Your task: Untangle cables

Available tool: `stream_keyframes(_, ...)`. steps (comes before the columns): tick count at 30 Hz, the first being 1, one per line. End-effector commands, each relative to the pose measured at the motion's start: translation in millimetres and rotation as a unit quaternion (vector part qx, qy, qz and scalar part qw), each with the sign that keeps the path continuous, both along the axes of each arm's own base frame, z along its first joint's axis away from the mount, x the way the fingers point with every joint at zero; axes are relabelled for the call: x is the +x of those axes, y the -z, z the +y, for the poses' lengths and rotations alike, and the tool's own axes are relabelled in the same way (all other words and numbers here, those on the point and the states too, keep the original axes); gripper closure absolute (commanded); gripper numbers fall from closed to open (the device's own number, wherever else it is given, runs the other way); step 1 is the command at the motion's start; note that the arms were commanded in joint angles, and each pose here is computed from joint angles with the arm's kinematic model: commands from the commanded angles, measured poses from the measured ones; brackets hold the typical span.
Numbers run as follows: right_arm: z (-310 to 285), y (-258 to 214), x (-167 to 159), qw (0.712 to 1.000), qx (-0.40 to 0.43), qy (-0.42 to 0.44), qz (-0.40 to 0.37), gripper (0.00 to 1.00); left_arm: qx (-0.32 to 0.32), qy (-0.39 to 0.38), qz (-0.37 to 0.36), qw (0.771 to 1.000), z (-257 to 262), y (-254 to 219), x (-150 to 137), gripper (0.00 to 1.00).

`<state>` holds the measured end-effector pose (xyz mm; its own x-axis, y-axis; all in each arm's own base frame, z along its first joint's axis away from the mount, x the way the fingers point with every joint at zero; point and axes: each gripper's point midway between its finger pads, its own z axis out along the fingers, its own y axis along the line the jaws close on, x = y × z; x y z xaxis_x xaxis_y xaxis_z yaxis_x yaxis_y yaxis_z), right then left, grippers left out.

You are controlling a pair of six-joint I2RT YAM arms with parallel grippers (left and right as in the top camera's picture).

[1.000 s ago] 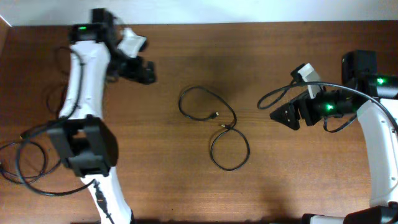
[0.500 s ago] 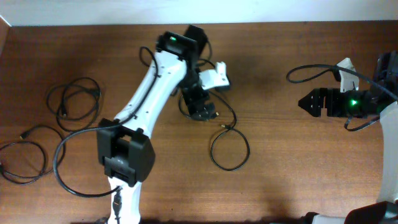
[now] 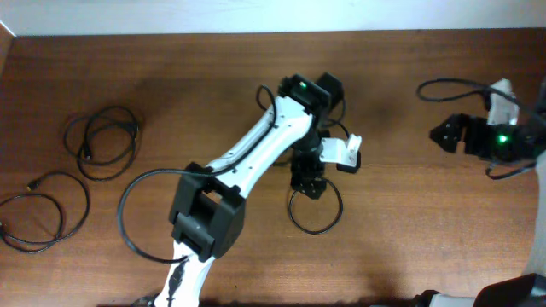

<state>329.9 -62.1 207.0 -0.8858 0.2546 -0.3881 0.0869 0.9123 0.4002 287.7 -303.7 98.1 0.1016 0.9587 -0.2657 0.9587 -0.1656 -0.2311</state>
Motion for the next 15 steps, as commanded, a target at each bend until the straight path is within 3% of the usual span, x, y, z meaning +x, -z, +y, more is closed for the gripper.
stream_keyframes(1, -17.3, -5.5, -0.8, 0.999, 0.017, 0.039, -0.006, 0.01, 0.005, 0.028, 0.030, 0.999, -10.4, 29.7, -16.4, 0.01)
stream_keyframes(4, -17.0, -6.5, -0.7, 0.999, 0.018, 0.032, -0.011, 0.01, 0.008, 0.026, 0.031, 0.999, -17.0, 47.9, -17.9, 0.01)
stream_keyframes(9, -17.1, -6.5, -0.6, 0.999, 0.014, 0.025, -0.014, 0.01, 0.009, -0.101, -0.002, 0.995, -34.2, 68.8, 10.2, 0.01)
stream_keyframes(15, -17.1, -6.5, -0.6, 0.999, 0.014, 0.025, -0.014, 0.01, 0.080, -0.243, -0.090, 0.962, -13.8, 83.7, 53.0, 0.01)
